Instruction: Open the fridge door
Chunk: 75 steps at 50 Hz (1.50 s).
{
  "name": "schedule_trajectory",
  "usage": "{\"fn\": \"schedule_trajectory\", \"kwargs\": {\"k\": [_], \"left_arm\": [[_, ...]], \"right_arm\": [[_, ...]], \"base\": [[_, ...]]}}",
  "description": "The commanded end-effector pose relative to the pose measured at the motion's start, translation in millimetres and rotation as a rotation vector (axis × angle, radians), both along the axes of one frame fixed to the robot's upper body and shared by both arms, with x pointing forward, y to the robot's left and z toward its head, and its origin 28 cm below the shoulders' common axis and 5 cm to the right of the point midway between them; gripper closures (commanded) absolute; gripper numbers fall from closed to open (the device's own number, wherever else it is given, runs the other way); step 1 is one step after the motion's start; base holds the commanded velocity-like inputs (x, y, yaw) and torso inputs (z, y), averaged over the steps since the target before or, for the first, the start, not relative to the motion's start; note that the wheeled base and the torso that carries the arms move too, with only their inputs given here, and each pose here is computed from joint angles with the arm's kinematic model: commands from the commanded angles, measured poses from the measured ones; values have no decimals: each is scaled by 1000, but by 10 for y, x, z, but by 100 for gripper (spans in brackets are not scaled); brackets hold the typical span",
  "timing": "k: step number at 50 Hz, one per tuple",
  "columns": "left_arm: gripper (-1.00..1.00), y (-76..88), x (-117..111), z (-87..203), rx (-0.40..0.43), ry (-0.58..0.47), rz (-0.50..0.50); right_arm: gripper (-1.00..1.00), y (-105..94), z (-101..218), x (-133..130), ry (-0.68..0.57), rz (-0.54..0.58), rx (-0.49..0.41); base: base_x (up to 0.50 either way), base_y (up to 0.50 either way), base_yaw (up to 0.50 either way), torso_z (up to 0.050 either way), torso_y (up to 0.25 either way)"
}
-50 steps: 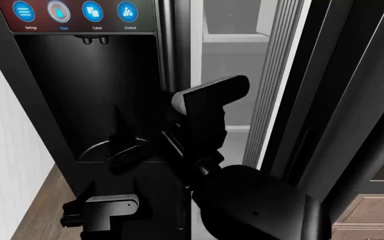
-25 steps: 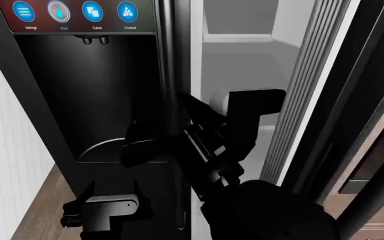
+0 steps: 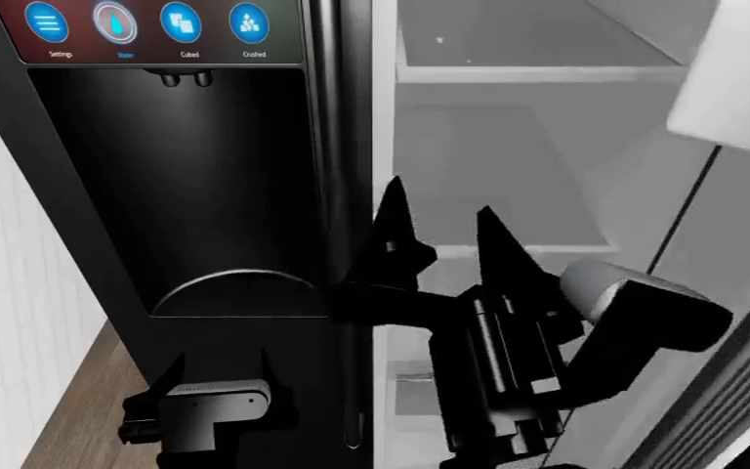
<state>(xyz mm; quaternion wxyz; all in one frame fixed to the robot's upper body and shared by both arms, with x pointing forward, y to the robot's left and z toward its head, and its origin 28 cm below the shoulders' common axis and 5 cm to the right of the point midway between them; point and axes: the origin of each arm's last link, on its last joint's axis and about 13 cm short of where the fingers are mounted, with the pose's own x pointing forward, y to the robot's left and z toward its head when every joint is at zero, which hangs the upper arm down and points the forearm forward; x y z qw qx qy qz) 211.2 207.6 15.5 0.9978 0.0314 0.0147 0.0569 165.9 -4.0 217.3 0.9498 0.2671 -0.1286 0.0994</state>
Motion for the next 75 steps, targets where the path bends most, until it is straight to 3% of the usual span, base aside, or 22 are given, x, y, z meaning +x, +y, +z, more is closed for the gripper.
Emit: {"fn": "schedule_trajectory", "kwargs": {"k": [1,14,21,27,37,38,48,53,62,75], "left_arm": [[-100,-2,9,-6,-19,-8,-8],[-100,-6,7,-3,-14,-8,-8],[-100,-9,4,-3,-10,-8,-7],[-100,-9,0,-6,-9,-7,-7],[-100,-15,-3,-4,-7,-8,-6],[-100,-15,-1,-4,-6,-7,-5],[-100,-17,12,-5,-3,-4,-5],[-100,-13,9,-3,-5,-5,-4],[-100,-14,13,-5,-4,-4,-4],[-100,-17,6,-7,-3,-4,-4]], "right_arm": [[-100,-106,18,-123,-55,-173,62],[-100,-489,-50,-286,-67,-347,144],[-100,-564,-87,-33,-98,-471,212],[-100,-696,-114,30,-94,-540,236],[-100,-1076,-110,66,-64,-655,151],[-100,-1103,-114,115,-54,-674,73],[-100,-1351,-222,-15,-29,-806,217],[-100,-1476,-226,-74,-33,-883,230],[-100,-1637,-170,-96,-24,-936,227],[-100,-1632,-170,-69,2,-884,179]], "base": [[0,0,0,0,0],[0,0,0,0,0],[0,0,0,0,0],[0,0,0,0,0],[0,0,0,0,0],[0,0,0,0,0],[0,0,0,0,0],[0,0,0,0,0],[0,0,0,0,0],[0,0,0,0,0]]}}
